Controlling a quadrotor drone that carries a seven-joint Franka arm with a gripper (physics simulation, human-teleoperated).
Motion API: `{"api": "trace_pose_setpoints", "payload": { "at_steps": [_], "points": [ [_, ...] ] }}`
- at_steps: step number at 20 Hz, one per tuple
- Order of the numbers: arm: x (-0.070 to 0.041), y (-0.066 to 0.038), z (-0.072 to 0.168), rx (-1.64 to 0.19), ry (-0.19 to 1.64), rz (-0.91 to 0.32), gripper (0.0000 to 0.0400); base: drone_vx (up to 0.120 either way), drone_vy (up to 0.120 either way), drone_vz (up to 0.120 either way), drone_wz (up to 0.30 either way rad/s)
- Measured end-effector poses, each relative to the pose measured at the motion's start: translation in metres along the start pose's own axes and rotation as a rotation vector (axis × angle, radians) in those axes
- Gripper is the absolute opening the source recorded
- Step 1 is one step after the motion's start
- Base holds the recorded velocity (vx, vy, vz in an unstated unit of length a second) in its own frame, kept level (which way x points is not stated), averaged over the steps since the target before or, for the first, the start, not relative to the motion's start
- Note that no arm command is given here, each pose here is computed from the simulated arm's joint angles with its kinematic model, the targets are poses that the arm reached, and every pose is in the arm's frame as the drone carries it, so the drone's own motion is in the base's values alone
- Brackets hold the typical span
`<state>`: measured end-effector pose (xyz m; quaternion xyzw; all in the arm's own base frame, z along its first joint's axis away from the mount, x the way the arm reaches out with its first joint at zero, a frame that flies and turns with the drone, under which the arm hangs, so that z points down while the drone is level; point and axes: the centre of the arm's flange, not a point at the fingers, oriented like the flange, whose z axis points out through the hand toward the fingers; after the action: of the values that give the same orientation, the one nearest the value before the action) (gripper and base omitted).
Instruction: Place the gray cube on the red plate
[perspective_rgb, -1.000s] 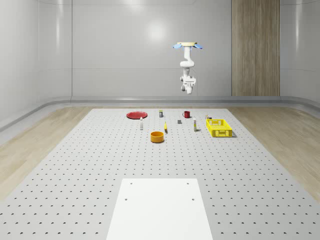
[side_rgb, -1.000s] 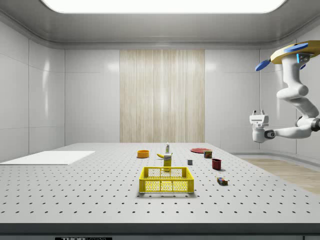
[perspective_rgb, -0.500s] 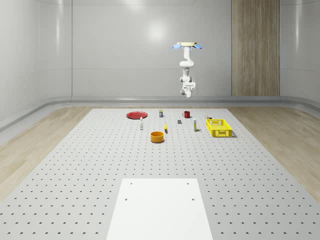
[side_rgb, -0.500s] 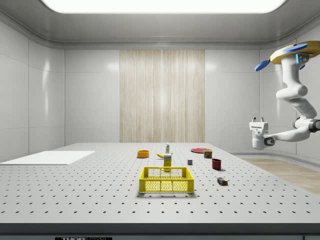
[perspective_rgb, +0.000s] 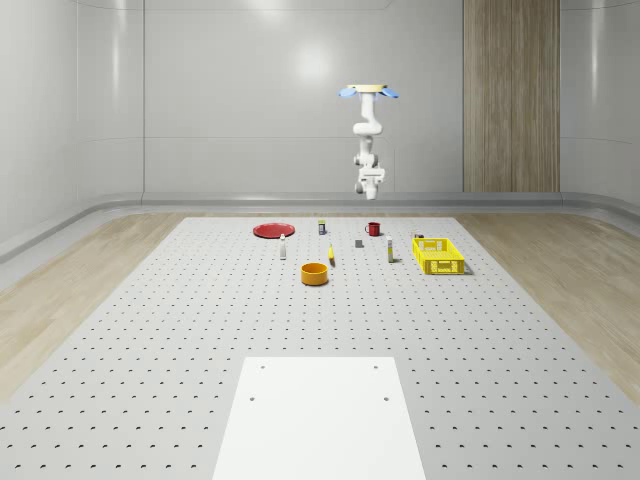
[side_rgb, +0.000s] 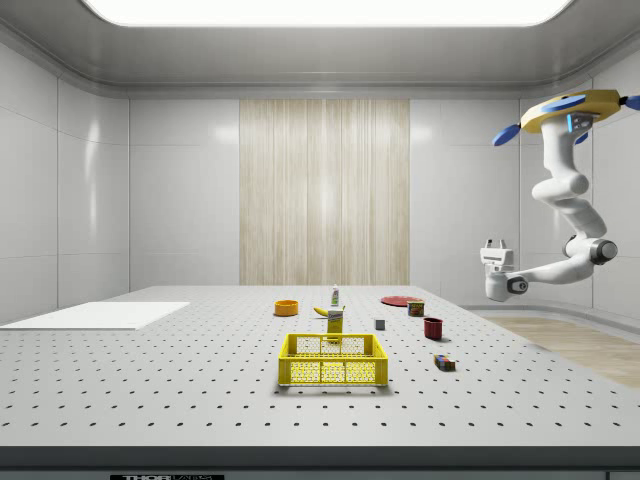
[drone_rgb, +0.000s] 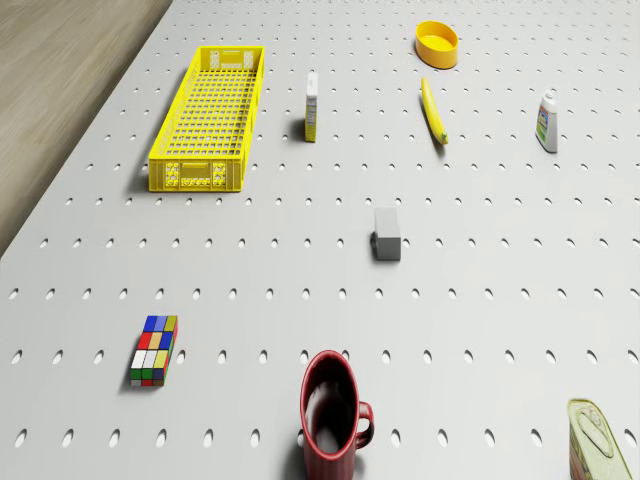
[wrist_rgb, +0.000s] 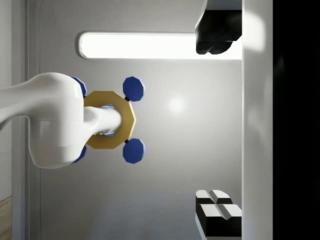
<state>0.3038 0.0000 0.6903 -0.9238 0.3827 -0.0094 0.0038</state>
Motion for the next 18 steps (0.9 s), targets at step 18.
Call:
{"api": "trace_pose_setpoints", "payload": {
  "at_steps": [18],
  "points": [
    [-0.0010, 0.0006, -0.0021, 0.008, 0.012, 0.000, 0.0400, 0.120, -0.120, 0.000, 0.000]
  ]
}}
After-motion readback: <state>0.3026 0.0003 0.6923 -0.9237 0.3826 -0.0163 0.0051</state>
